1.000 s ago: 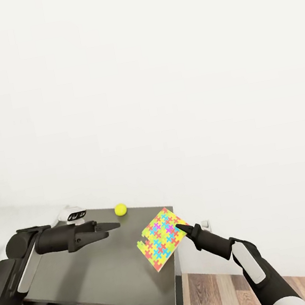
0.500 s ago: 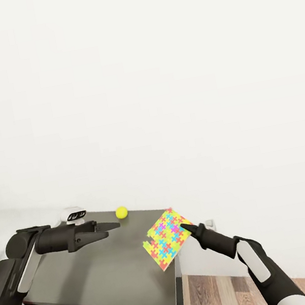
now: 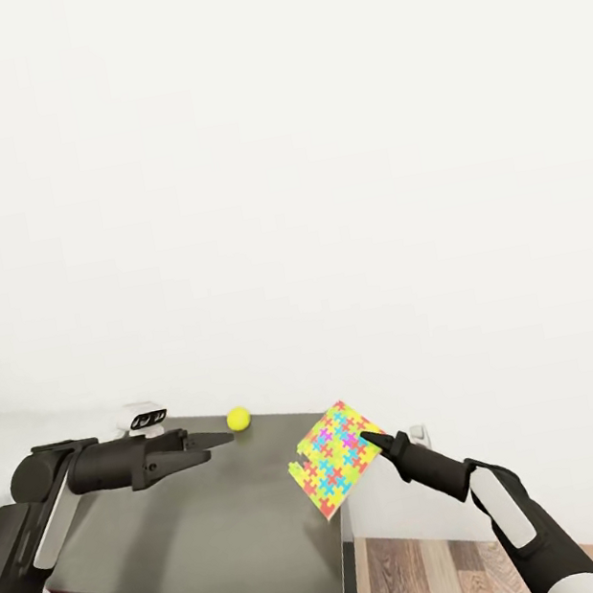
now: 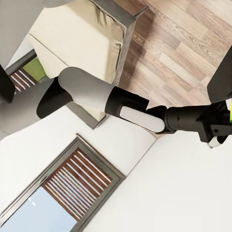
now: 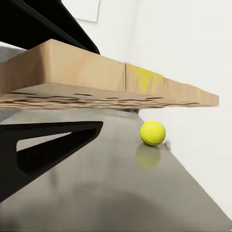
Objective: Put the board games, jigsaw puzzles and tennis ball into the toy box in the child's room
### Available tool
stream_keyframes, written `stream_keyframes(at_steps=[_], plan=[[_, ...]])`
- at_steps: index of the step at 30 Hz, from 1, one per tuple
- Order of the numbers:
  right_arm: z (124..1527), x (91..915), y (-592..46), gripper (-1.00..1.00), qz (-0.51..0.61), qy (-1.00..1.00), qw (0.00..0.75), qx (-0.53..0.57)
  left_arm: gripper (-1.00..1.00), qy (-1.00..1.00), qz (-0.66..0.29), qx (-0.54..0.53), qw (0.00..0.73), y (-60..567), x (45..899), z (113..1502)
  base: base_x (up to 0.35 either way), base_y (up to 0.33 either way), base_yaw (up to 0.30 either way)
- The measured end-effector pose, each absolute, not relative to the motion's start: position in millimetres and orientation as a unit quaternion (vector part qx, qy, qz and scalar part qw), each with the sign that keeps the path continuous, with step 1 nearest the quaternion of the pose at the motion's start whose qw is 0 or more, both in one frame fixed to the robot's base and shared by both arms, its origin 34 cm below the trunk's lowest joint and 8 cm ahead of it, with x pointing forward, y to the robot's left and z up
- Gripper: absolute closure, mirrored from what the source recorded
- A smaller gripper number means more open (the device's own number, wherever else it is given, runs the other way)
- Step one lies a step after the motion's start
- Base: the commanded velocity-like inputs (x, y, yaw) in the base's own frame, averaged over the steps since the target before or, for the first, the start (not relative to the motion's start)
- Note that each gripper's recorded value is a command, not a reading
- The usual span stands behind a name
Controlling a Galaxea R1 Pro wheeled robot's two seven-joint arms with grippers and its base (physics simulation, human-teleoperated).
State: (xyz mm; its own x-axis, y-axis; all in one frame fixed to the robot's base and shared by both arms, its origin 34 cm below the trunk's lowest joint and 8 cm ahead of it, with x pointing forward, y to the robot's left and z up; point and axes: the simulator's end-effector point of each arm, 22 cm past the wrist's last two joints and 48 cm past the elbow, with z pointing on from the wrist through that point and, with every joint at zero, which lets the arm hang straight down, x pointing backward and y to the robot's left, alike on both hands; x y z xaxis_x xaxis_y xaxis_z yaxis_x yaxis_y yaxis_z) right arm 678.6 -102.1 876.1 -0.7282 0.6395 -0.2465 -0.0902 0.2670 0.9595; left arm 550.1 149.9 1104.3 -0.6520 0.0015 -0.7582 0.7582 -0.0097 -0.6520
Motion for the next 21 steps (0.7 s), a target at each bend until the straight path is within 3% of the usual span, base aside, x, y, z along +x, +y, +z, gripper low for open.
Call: stream_keyframes(at_steps=[10, 21], plan=[[893.0, 680.0, -103.6, 1.0, 0.574, 0.728, 0.324, 0.188, -1.0, 0.64, -0.645, 0.296, 0.293, 150.6, 549.7, 1119.0, 0.0, 0.0, 0.015], [916.6, 683.1, -109.2, 1.0, 0.567, 0.722, 0.348, 0.187, -1.0, 0.639, -0.643, 0.3, 0.298, 150.8, 545.3, 1139.8, 0.0, 0.0, 0.131]])
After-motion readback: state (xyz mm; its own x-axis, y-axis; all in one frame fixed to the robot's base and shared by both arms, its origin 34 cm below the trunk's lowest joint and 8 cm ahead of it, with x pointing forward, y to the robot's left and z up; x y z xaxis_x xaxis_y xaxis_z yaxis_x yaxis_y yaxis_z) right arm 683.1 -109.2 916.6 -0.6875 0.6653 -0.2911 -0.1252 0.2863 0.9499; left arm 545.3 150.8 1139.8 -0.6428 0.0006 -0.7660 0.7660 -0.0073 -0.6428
